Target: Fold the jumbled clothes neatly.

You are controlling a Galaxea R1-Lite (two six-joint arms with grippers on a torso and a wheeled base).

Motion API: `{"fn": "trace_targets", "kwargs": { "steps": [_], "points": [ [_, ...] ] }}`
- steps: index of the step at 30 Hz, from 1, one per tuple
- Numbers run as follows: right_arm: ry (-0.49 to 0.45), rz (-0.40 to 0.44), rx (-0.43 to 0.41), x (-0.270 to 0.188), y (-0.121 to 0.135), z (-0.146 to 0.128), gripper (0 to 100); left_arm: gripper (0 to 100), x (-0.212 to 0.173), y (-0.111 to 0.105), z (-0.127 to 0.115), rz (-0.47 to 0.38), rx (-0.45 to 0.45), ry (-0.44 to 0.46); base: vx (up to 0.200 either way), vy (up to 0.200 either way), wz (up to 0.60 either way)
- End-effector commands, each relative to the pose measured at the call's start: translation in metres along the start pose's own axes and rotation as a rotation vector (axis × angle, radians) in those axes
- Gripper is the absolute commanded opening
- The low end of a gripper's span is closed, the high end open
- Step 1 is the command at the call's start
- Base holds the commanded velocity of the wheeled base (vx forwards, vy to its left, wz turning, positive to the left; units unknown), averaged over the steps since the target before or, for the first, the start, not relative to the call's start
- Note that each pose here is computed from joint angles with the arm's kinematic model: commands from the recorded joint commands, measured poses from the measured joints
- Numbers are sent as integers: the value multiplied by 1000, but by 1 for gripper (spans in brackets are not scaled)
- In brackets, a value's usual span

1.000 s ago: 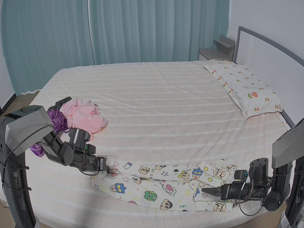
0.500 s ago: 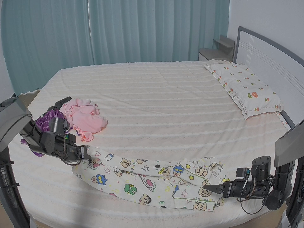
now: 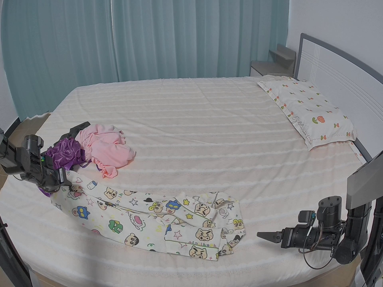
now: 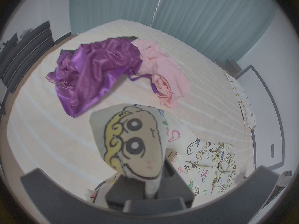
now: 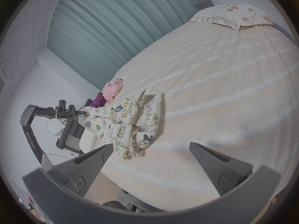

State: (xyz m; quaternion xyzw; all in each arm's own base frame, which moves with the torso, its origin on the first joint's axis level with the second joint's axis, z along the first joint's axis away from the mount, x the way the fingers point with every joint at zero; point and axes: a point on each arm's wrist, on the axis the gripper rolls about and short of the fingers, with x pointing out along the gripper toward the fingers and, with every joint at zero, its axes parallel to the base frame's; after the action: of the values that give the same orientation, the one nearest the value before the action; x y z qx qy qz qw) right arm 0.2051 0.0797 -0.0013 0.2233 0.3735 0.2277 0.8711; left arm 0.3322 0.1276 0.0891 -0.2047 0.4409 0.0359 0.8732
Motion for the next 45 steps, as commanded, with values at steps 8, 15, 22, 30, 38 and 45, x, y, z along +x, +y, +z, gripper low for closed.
{"fn": "trace_targets", "kwargs": {
  "steps": [8, 15, 22, 30, 38, 45],
  "points": [
    [4, 2, 0, -2, 0, -2, 100, 0, -60, -29, 20, 59, 30, -58, 0, 0, 0],
    [7, 5, -4, -2, 1, -3, 100, 0, -52, -124, -5, 28, 61, -10, 0, 0, 0],
    [7, 5, -4, -2, 1, -3, 100, 0, -36, -204, -42, -4, 123, 21, 0, 0, 0],
    [13, 7, -7, -1, 2, -4, 100, 0, -9, -277, -87, -30, 170, 61, 0, 0, 0],
    [15, 8, -7, -1, 2, -4, 100, 0, 19, -318, -119, -77, 182, 105, 0, 0, 0],
    [20, 7, -8, -1, 1, -5, 100, 0, 28, -333, -130, -141, 172, 92, 0, 0, 0]
  ]
}}
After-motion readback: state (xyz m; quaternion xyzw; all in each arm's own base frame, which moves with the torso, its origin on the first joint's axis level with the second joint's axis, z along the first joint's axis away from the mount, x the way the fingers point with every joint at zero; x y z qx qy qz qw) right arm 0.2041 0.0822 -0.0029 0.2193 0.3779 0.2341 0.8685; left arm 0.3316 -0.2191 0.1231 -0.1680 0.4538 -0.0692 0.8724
